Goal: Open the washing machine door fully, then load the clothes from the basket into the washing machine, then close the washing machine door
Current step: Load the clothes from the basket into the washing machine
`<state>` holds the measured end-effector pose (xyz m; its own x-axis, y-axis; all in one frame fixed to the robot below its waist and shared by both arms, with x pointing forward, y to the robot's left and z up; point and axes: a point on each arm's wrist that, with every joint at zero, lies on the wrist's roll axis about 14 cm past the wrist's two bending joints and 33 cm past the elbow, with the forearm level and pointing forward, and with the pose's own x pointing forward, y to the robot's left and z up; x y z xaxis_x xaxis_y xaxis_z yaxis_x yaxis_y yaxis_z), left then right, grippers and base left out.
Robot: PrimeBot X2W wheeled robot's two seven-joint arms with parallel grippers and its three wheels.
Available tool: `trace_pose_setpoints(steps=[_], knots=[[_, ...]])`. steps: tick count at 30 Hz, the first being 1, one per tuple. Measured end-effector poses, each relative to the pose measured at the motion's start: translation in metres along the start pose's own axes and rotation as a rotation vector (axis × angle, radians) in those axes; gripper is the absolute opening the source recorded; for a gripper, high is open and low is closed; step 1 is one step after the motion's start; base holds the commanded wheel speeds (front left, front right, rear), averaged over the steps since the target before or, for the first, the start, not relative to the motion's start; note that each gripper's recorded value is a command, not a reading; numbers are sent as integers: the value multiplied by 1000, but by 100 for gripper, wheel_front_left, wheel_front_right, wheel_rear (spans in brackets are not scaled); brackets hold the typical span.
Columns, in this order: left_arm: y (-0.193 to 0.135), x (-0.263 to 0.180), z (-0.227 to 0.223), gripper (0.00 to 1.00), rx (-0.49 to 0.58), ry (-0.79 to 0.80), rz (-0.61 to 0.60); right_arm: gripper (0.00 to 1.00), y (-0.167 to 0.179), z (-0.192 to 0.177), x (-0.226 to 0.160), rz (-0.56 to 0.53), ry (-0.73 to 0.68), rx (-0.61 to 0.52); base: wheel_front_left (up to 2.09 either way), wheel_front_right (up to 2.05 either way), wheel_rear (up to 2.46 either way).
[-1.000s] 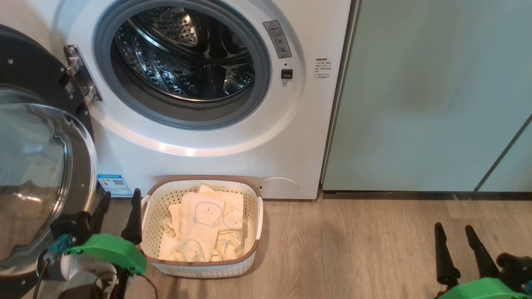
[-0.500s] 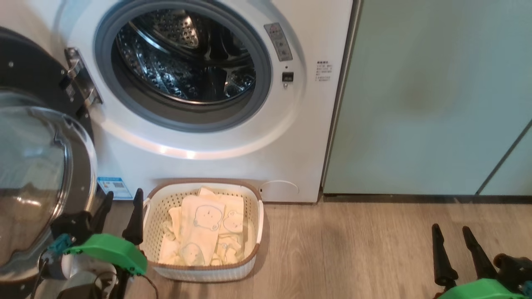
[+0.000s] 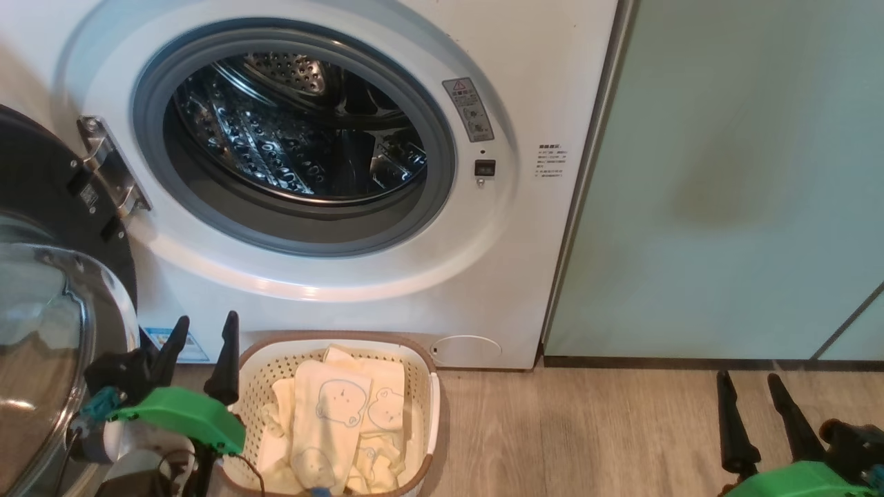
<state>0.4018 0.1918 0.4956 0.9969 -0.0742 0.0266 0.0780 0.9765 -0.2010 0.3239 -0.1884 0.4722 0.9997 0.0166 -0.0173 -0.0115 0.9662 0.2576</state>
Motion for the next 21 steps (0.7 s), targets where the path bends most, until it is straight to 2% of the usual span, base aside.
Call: trace_pose_setpoints(steps=[13, 21], knots=[[-1, -2, -3, 100, -5, 7, 2, 100, 1, 0, 0, 3, -1, 0, 16, -16, 0], [-10, -6, -31, 100, -3, 93, -17, 100, -1, -1, -1, -5, 2, 0, 0, 0, 0]])
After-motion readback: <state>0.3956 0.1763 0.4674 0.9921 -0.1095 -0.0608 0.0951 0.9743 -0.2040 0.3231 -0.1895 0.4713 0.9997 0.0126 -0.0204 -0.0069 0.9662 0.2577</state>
